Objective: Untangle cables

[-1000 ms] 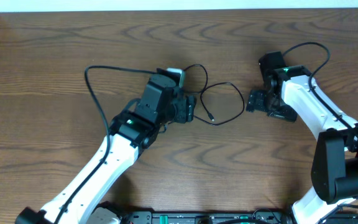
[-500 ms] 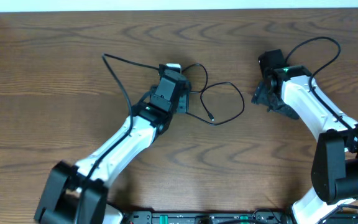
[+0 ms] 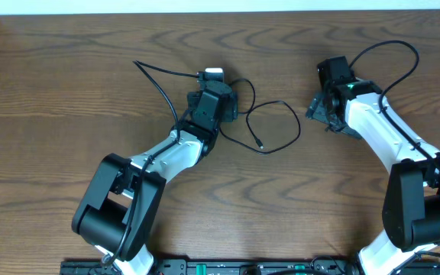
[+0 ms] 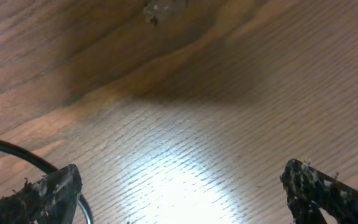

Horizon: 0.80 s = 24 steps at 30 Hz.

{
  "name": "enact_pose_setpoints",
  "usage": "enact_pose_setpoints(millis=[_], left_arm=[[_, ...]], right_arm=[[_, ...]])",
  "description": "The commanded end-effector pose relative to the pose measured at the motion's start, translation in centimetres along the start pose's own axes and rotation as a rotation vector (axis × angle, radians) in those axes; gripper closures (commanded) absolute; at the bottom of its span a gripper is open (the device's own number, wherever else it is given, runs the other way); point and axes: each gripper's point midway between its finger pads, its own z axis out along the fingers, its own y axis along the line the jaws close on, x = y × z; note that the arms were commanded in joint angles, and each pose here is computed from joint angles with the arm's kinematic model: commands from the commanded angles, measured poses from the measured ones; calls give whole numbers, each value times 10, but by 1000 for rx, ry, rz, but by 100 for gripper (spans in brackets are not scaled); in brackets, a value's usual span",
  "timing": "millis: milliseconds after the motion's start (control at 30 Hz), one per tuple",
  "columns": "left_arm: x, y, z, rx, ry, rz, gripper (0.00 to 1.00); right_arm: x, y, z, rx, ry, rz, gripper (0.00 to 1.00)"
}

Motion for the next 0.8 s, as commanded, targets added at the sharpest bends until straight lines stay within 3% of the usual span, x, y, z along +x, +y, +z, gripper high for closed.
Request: enact_pose_setpoints(millis=[0, 233, 633, 767], left_arm=[[-1, 1, 11, -15, -31, -2, 21], [29, -9, 27, 65, 56, 26, 21], [81, 5, 44, 16, 198, 60, 21], [100, -9, 38, 104, 288, 60, 29]], right_arm=[[0, 4, -8, -30, -3, -13, 1], [1, 6, -8, -41, 4, -19, 1], [8, 13, -9, -65, 25, -32, 1], [8, 12, -9, -64, 25, -32, 1]])
